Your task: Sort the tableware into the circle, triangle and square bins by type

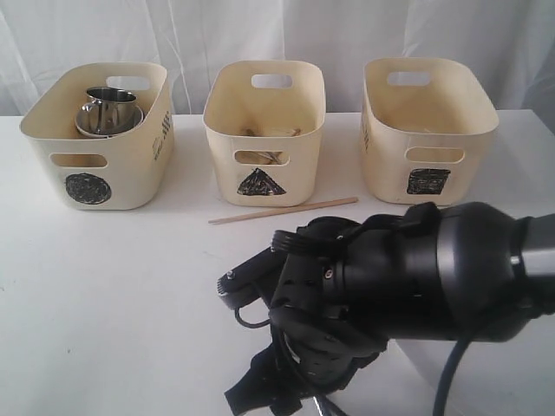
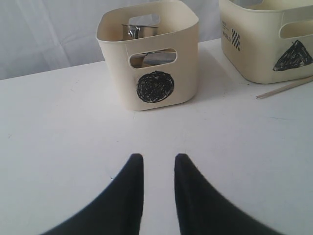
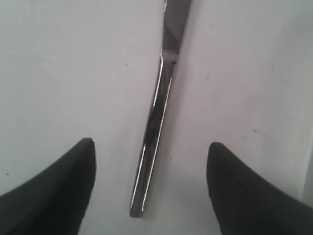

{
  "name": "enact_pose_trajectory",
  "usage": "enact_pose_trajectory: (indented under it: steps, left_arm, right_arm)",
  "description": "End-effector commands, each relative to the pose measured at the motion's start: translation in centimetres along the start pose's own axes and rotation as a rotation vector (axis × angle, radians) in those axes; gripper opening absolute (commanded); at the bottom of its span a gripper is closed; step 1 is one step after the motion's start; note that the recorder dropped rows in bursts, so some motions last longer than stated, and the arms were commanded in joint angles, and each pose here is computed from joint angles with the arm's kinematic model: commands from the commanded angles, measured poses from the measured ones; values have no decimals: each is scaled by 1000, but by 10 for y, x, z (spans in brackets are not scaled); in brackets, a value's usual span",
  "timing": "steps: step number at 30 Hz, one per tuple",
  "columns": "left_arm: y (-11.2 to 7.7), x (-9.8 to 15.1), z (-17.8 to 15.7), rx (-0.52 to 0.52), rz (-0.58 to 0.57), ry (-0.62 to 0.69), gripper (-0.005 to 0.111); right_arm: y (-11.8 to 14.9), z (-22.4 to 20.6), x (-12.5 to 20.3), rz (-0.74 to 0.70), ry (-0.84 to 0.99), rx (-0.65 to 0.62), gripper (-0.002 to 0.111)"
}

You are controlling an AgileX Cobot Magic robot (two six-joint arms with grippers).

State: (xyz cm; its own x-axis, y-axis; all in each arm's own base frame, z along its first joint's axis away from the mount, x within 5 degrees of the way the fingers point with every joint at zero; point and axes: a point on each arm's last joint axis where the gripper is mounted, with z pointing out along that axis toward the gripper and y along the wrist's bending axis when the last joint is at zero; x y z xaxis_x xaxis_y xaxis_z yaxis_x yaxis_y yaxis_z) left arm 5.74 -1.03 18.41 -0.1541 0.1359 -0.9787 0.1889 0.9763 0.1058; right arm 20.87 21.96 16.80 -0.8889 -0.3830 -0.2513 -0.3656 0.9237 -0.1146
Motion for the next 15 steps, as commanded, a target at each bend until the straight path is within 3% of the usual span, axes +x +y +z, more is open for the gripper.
enact_pose_trajectory:
  steps: [1,15]
  left_arm:
    - [0,0,0,0,-11,-5,29]
    - [0,0,0,0,-11,-5,29]
  right_arm:
    - [1,11,4,20,37,18,61]
    - [6,30,5,55,66,26,54]
